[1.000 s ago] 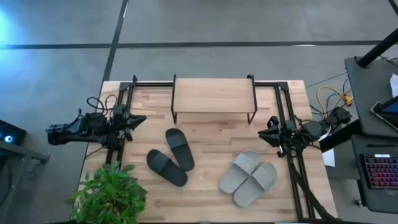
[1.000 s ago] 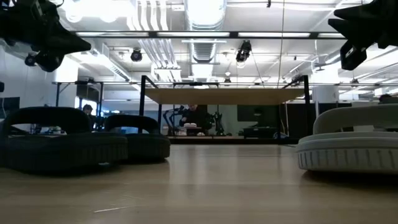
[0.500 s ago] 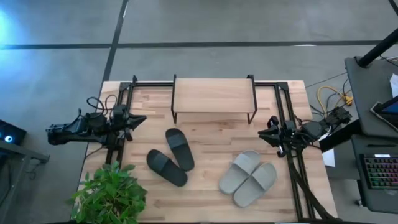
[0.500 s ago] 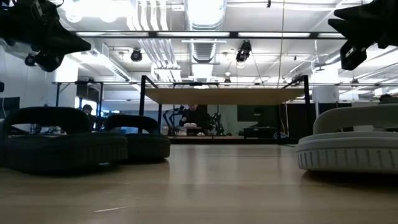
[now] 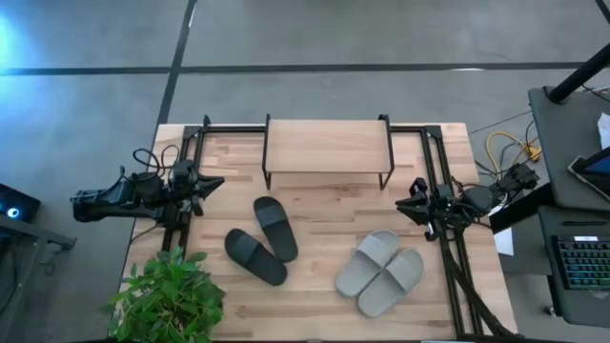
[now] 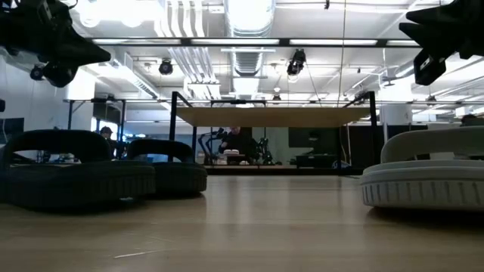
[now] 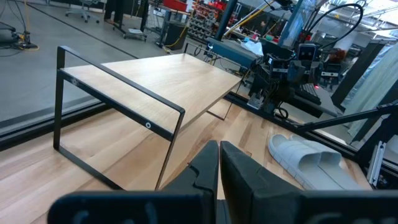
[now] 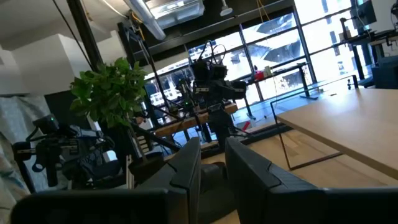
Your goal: Pick and place slides into the shelf
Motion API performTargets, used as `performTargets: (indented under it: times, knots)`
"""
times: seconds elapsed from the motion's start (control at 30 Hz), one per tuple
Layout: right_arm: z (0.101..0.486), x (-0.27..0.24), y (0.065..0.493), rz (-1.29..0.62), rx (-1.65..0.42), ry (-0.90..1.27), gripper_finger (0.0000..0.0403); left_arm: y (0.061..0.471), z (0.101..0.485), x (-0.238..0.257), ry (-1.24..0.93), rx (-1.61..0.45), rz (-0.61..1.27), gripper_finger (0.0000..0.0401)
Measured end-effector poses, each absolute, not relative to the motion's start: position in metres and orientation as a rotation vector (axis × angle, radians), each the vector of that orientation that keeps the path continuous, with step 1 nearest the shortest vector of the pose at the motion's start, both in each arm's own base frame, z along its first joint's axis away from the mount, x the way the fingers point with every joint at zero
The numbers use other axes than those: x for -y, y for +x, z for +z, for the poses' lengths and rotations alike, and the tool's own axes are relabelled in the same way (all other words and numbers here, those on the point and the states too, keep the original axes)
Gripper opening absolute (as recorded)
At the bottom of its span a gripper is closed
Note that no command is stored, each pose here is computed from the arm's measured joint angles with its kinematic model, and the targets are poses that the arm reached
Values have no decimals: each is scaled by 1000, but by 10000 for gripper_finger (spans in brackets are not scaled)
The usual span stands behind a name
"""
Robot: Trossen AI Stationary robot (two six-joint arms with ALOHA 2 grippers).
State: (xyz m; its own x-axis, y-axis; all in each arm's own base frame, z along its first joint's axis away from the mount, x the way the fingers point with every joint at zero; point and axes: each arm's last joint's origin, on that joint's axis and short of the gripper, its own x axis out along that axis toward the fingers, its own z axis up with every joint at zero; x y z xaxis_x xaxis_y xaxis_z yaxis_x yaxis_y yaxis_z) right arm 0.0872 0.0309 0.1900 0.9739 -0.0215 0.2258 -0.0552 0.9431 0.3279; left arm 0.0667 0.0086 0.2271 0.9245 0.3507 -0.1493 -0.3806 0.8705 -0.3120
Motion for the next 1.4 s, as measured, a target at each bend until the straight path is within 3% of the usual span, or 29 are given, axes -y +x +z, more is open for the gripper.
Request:
performTargets:
  times: [0.37, 0.6, 0.7, 1.13, 1.3, 1.4]
  knots:
    - [191, -30, 87, 9, 241, 381, 68, 67, 227, -9, -344, -89, 383, 2]
    - [195, -28, 86, 31, 296, 1001, 68, 67, 227, -9, -344, -89, 383, 2]
    - [194, -27, 86, 0, 315, 1102, 68, 67, 227, -9, -344, -89, 383, 2]
    - [221, -15, 75, -170, 632, 1007, 68, 67, 232, -9, -364, -41, 375, 2]
    - [227, -18, 80, -179, 634, 1013, 68, 68, 249, -8, -651, 176, 304, 2]
    - [240, -23, 90, -191, 595, 1009, 68, 66, 257, -9, -686, 270, 301, 2]
